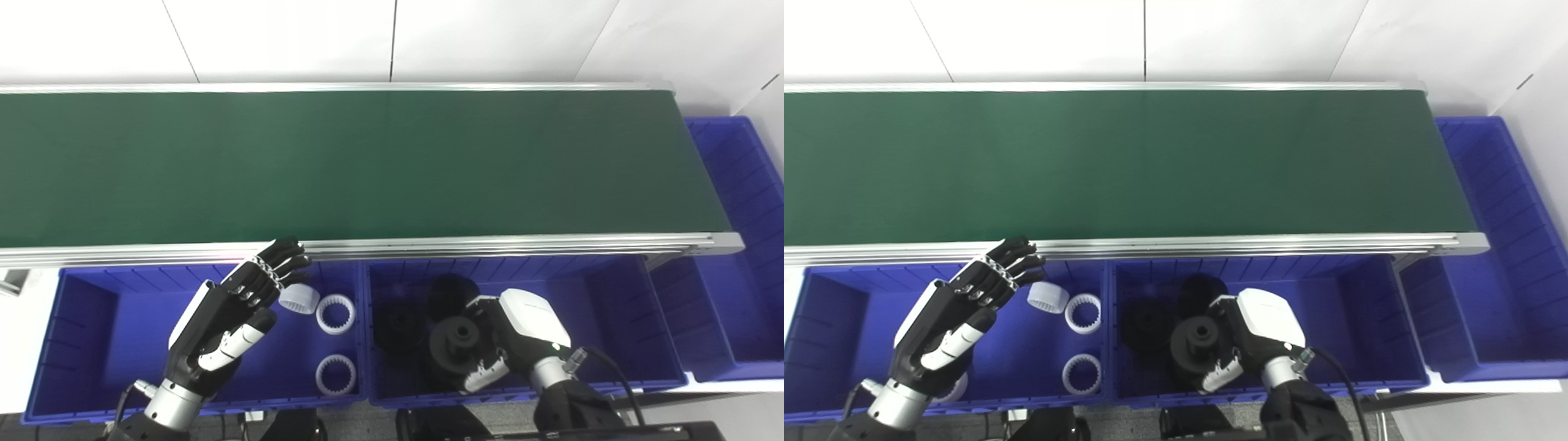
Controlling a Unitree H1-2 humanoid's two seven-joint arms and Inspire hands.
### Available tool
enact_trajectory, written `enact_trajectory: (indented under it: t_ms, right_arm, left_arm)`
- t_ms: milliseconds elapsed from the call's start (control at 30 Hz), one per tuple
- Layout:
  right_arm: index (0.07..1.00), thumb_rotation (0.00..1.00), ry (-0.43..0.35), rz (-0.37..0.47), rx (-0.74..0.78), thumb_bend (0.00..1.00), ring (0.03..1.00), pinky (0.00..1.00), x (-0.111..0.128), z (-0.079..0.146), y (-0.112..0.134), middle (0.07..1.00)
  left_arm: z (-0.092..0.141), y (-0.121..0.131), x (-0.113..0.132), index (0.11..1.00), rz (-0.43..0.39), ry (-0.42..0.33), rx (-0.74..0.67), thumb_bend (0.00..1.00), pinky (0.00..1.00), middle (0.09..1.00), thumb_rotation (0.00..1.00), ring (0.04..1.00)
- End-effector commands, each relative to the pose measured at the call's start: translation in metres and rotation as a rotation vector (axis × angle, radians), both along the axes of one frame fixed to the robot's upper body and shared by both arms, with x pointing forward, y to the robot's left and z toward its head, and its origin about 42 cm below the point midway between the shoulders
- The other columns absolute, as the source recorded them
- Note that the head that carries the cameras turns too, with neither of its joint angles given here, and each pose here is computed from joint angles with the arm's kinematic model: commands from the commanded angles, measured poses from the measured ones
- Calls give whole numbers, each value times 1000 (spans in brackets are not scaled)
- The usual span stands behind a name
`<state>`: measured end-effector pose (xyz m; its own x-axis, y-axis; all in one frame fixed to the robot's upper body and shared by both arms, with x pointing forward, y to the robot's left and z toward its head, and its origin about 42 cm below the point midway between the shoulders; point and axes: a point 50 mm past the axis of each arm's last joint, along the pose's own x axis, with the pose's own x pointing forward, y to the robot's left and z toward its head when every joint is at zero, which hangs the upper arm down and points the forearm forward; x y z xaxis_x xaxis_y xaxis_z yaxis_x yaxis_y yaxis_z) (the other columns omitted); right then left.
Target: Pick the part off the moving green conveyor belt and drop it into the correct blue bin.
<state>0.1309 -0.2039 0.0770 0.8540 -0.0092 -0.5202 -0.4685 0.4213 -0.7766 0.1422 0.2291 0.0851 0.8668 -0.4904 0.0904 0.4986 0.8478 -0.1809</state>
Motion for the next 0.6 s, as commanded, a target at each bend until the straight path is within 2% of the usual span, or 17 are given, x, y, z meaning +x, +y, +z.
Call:
enact_trajectory:
  t_ms: [0,33,100,200,267,300,400,500,567]
  right_arm:
    - [866,291,-59,1,-17,628,764,630,2,4,0,839]
    - [891,353,-61,6,-23,624,791,658,2,4,1,866]
    - [909,403,-73,16,-26,627,831,699,1,5,3,897]
    - [920,415,-97,12,12,649,879,743,-4,9,3,931]
    - [936,376,-113,1,54,673,928,799,-7,11,3,967]
    - [939,367,-131,-3,79,678,938,811,-9,12,3,975]
    - [966,357,-199,-23,175,708,973,860,-20,19,6,998]
    - [970,327,-273,-44,282,727,964,860,-34,29,13,987]
    - [972,334,-313,-39,351,732,954,844,-44,35,21,978]
  left_arm:
    - [6,1,1,868,1,-28,8,280,823,884,515,855]
    - [6,2,1,866,3,-28,11,276,820,882,520,853]
    - [6,2,1,865,7,-25,9,281,819,880,517,850]
    - [7,2,1,869,9,-27,31,297,823,883,535,852]
    - [6,3,1,879,10,-42,58,350,819,890,648,859]
    - [5,3,1,882,16,-53,80,362,818,892,674,860]
    - [4,4,1,896,33,-81,138,479,807,900,947,864]
    - [2,4,3,912,35,-108,186,520,796,908,996,871]
    - [0,4,5,917,25,-104,192,536,798,910,977,875]
